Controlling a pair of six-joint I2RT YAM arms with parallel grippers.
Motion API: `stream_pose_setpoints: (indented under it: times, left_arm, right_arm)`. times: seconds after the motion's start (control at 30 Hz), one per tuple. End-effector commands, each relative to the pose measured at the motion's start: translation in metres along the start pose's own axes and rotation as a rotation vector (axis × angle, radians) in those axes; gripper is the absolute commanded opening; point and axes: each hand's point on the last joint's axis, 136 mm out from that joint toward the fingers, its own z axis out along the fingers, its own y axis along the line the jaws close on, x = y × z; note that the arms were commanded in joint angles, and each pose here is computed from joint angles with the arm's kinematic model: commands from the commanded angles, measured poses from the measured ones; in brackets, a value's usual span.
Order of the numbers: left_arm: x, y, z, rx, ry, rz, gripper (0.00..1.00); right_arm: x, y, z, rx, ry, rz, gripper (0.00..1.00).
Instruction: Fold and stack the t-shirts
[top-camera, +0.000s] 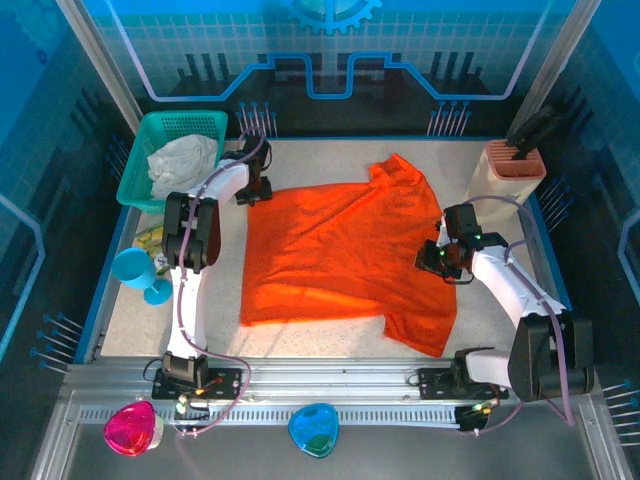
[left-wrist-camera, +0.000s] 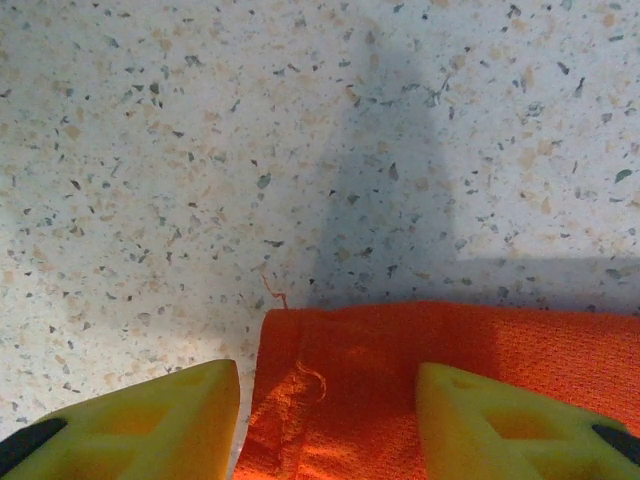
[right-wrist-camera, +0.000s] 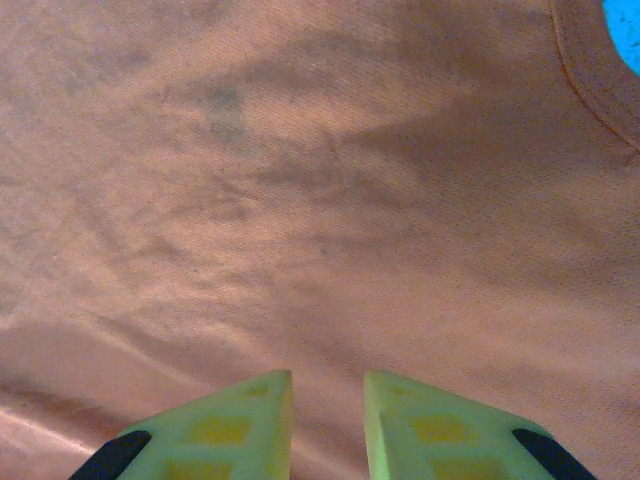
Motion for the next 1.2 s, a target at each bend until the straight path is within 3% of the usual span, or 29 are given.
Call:
stream_pose_setpoints:
  times: [0.0,0.17,0.33,0.47,0.67,0.8,0.93,1.17]
  left_arm:
    - [0.007,0.001,0.010,0.000,0.061,0.003,0.50]
    - [0.011,-0.002,0.019,-0.001,0.096,-0.005,0.43]
    - [0.010,-0.003,0.021,0.006,0.090,-0.012,0.14]
    - [0.006,-0.004,0.005,0.029,0.055,-0.017,0.03]
    - [0.003,-0.008,-0.044,0.108,-0.017,-0.034,0.00]
    - [0.012,-0.007,-0.069,0.147,-0.026,-0.052,0.00]
    - [0.025,-0.007,-0.085,0.172,-0.040,-0.056,0.00]
    - [0.037,-0.013,-0.088,0.189,-0.034,-0.044,0.00]
  right_arm:
    - [0.000,0.007,-0.001,-0.011,0.009,-0.027,0.25]
    - [0.000,0.005,-0.002,-0.002,0.008,-0.035,0.25]
    - [-0.004,0.007,-0.002,0.002,0.009,-0.053,0.25]
    - [-0.026,0.012,-0.003,0.013,-0.016,-0.094,0.28]
    - [-0.091,0.022,0.013,0.051,-0.059,-0.202,0.43]
    - [-0.146,0.029,0.035,0.020,-0.081,-0.184,0.49]
    - [-0.200,0.038,0.055,0.041,-0.097,-0.214,0.60]
    - [-0.262,0.037,0.106,0.127,-0.018,-0.300,0.64]
